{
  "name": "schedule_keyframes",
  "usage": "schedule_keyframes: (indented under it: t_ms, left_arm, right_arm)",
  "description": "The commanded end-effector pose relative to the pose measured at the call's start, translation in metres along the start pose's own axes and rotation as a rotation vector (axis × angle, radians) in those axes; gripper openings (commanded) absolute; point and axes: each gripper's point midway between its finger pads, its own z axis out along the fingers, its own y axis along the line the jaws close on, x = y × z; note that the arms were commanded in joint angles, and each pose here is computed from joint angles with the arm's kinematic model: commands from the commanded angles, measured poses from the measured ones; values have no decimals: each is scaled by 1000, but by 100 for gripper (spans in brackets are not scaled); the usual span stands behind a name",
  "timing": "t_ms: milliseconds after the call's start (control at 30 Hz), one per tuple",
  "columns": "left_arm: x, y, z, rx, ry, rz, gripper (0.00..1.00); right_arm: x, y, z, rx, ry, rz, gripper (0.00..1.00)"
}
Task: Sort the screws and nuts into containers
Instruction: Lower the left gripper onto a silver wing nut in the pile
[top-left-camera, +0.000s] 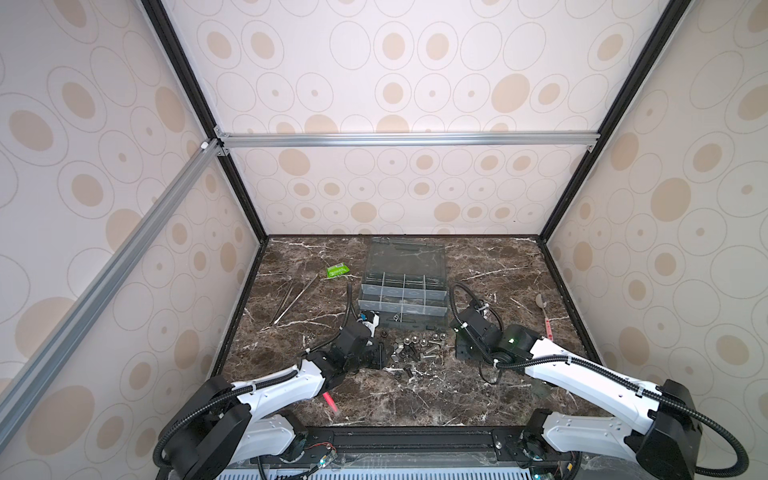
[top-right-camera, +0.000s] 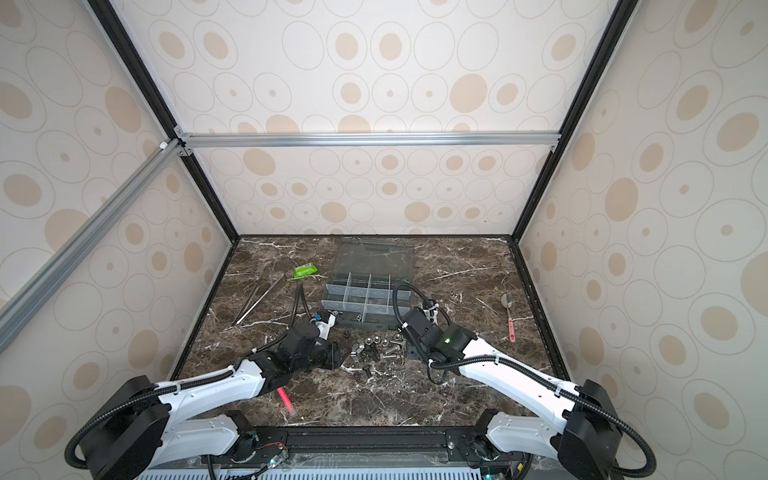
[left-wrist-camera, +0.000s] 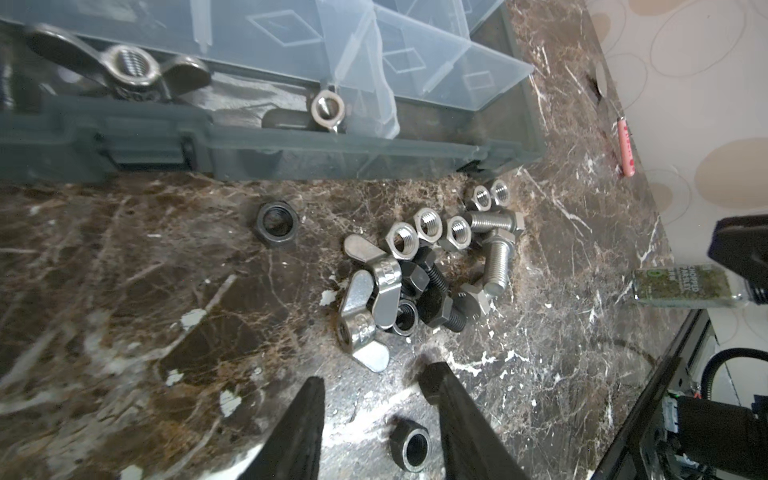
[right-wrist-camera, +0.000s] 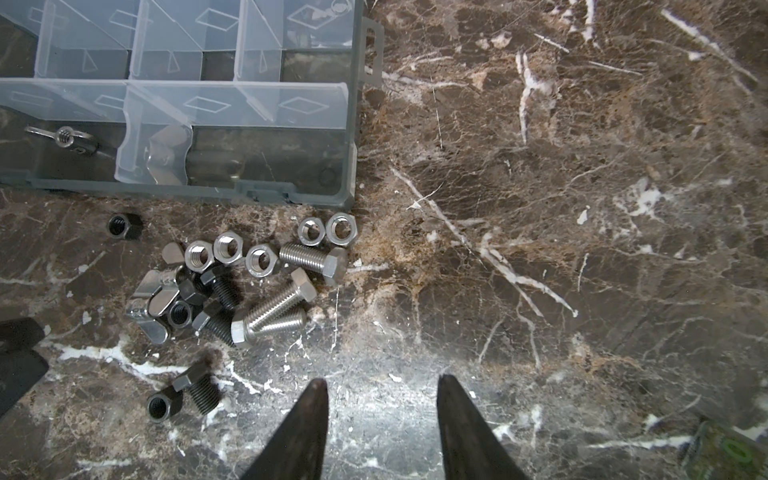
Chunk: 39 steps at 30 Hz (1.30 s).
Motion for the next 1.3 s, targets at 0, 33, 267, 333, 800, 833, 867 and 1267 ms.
schedule_keyframes:
  t_ms: [0, 33, 267, 333, 800, 833, 867, 1267]
  left_arm:
    - [-9, -3, 4, -32, -12, 13, 45]
    - [-8, -1, 6, -43, -7, 10, 45]
    - [-5, -7, 14, -34, 12, 26, 45]
    - [-4, -8, 17, -40, 23, 38, 45]
    - [6, 4, 29, -159, 91, 125, 45]
    - [7, 5, 30, -161, 94, 125, 45]
    - [8, 4, 31, -161, 96, 130, 45]
    - [12, 5, 39, -193, 121, 158, 46]
  right_arm:
    - [3, -5, -1, 11, -1, 20, 46]
    - [4, -6, -1, 13, -1, 21, 46]
    - [6, -7, 0, 10, -1, 30, 46]
    - [7, -5, 0, 5, 2, 33, 46]
    - [11, -4, 3, 3, 14, 41, 46]
    - [12, -4, 4, 3, 15, 40, 46]
    - [11, -3, 4, 3, 15, 40, 46]
    - [14, -2, 5, 5, 22, 39, 46]
